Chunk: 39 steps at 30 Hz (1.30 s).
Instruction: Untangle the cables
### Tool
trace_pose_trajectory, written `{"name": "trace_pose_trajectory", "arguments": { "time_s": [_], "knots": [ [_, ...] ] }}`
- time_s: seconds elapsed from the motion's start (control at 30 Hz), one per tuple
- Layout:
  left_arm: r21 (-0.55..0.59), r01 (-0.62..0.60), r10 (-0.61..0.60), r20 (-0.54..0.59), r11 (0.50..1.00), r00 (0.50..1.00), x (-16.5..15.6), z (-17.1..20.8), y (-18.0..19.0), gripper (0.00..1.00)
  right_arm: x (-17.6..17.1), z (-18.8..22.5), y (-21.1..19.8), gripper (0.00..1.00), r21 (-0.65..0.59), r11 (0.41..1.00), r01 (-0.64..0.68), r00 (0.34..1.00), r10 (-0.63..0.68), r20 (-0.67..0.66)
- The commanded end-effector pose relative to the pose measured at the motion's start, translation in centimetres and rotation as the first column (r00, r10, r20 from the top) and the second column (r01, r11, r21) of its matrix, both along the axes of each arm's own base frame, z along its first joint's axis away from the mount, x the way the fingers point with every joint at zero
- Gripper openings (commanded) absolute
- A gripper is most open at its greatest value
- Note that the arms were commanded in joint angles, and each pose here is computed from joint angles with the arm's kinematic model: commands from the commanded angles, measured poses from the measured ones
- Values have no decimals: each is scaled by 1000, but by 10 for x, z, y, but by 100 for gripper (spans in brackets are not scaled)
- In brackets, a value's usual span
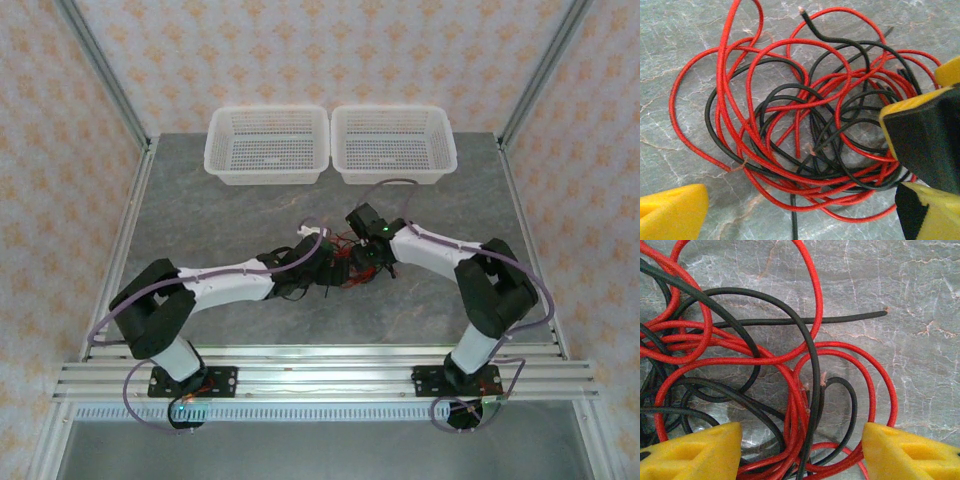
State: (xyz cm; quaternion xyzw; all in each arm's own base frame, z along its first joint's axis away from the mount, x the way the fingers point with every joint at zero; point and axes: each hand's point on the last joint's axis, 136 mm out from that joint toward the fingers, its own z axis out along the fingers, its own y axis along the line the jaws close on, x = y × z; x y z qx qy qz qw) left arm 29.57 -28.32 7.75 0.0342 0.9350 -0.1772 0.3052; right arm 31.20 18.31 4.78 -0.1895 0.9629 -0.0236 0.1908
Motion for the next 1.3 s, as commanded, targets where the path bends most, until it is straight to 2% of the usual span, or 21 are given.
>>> {"name": "trace_pose_trajectory", "arguments": {
  "time_s": [0.0,0.17,0.33,0.47,0.57,0.8,0.93,1.27],
  "knots": [
    [-33,4,-2,52,999,999,0,34,-3,97,8,30,6,65,50,999,-5,998,2,57],
    [12,25,-26,109,1000,994,-11,57,0,97,16,88,4,69,176,983,43,983,-74,170],
    [48,77,-84,143,996,986,-22,69,-13,97,24,130,-38,72,275,938,210,925,-281,255],
    [105,84,-96,116,991,989,-20,56,-29,98,23,146,-77,74,369,873,319,852,-435,293],
    [159,16,-28,76,987,997,-10,39,-34,99,18,150,-94,74,415,839,350,823,-488,291],
    [219,-69,66,22,973,998,9,-9,-47,99,8,132,-91,74,446,822,354,837,-491,241],
    [256,-163,161,29,953,987,13,-24,-22,100,4,117,-82,75,468,817,338,861,-469,197],
    [148,-300,305,-12,943,952,8,-37,46,100,-2,90,-52,74,513,804,302,902,-414,119]
  ]
}}
